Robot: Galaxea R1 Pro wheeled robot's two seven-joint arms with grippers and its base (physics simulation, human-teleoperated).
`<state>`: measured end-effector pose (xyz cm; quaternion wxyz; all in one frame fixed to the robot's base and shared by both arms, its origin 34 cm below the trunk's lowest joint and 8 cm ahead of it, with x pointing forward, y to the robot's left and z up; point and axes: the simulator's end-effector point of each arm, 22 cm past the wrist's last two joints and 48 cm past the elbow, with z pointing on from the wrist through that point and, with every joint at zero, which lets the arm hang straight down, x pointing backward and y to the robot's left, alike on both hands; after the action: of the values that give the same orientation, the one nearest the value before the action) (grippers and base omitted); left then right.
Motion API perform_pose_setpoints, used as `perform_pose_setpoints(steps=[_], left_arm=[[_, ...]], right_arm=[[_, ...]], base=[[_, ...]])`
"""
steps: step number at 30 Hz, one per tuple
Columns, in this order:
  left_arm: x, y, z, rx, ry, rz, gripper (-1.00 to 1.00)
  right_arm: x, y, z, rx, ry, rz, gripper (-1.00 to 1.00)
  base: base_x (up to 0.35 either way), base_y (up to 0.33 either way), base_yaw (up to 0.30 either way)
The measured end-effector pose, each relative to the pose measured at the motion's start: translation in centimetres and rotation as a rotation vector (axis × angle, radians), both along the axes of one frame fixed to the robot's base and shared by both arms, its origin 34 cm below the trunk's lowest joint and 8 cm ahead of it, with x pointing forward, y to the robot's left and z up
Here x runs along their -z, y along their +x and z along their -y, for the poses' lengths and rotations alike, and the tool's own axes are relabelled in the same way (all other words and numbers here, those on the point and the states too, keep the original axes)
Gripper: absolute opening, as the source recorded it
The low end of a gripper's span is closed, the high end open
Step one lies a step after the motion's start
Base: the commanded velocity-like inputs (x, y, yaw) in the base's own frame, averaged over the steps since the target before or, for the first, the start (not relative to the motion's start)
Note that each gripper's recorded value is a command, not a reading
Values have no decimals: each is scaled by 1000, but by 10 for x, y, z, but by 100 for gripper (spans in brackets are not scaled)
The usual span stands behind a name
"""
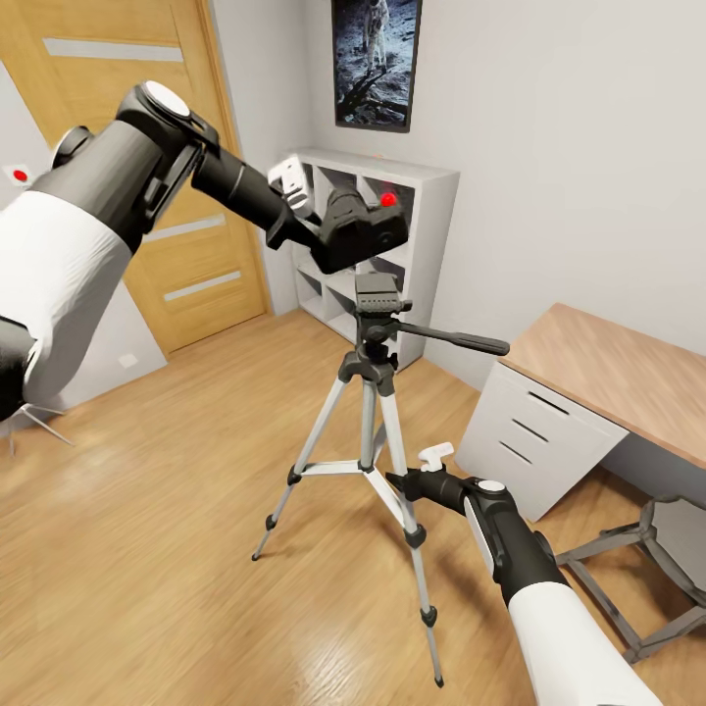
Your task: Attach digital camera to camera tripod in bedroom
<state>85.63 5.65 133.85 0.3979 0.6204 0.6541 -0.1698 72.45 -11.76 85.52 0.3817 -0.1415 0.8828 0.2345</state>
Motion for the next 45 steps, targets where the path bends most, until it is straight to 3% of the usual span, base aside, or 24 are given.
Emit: perform_pose_setpoints(steps=[4,7,20,28,32,45], left_arm=[[15,-2,-9,5,79,-13,-100],[17,-2,-12,3,92,-15,-100],[11,-3,-12,10,82,-6,-100],[5,1,-27,-59,72,-17,-100],[-4,3,-17,-70,50,3,-100],[-36,12,-13,-100,-9,101,-100]], right_arm=[[0,0,0,0,0,0,-100],[0,0,0,0,0,0,-100],[0,0,0,0,0,0,-100],[2,0,-2,13,12,-4,-100],[1,0,0,15,15,-4,-100],[1,0,2,18,20,-4,-100]], base=[[0,0,0],[0,0,0],[0,0,0],[0,0,0],[0,0,0],[0,0,0]])
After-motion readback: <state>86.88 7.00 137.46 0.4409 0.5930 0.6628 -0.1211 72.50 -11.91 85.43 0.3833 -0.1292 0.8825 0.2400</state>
